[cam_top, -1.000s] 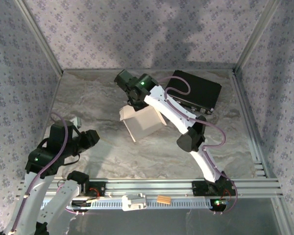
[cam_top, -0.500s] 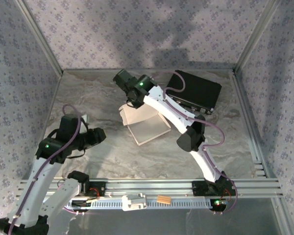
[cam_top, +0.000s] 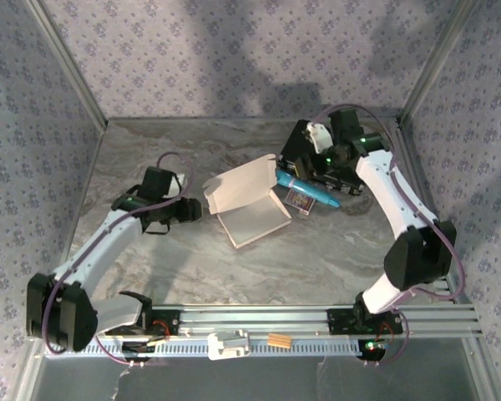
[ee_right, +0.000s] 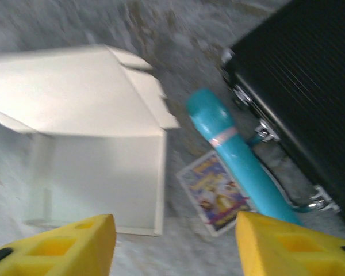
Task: Fold the paper box
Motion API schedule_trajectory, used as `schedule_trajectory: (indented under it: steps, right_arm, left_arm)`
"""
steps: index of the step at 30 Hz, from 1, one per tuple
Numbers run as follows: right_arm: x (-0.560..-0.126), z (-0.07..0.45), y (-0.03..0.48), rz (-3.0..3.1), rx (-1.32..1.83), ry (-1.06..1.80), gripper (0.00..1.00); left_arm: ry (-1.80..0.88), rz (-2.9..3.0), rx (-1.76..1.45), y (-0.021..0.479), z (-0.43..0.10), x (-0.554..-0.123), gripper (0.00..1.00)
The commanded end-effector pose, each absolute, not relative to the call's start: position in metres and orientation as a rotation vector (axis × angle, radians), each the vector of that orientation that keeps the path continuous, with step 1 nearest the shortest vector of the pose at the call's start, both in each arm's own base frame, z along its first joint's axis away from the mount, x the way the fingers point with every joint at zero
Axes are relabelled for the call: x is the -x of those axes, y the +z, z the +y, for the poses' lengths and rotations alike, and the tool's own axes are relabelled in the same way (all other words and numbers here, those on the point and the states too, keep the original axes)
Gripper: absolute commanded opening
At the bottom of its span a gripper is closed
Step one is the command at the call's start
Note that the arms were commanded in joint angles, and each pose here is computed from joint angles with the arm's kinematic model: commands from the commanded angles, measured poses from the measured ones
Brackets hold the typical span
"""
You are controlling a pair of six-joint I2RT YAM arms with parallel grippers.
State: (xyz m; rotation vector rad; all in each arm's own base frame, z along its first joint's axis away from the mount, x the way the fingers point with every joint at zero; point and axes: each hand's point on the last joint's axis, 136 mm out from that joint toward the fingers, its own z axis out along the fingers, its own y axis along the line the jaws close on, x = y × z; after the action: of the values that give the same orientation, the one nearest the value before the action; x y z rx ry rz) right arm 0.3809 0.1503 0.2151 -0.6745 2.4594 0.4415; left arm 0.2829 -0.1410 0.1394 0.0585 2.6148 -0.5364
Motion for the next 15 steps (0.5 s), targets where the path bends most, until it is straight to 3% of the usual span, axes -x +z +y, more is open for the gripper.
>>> schedule_trajectory:
  steps: [1, 15]
  right_arm:
    - [-0.397, 0.175, 0.206, 2.176, 1.131, 0.498, 0.61]
    - [-0.452, 0.222, 0.157, 2.161, 1.253, 0.672, 0.61]
  left_arm:
    - [-0.546, 2.499, -0.253, 0.155, -0.159, -0.316, 0.49]
    - [-0.532, 2.562, -0.372, 0.137, -0.182, -0.336, 0.46]
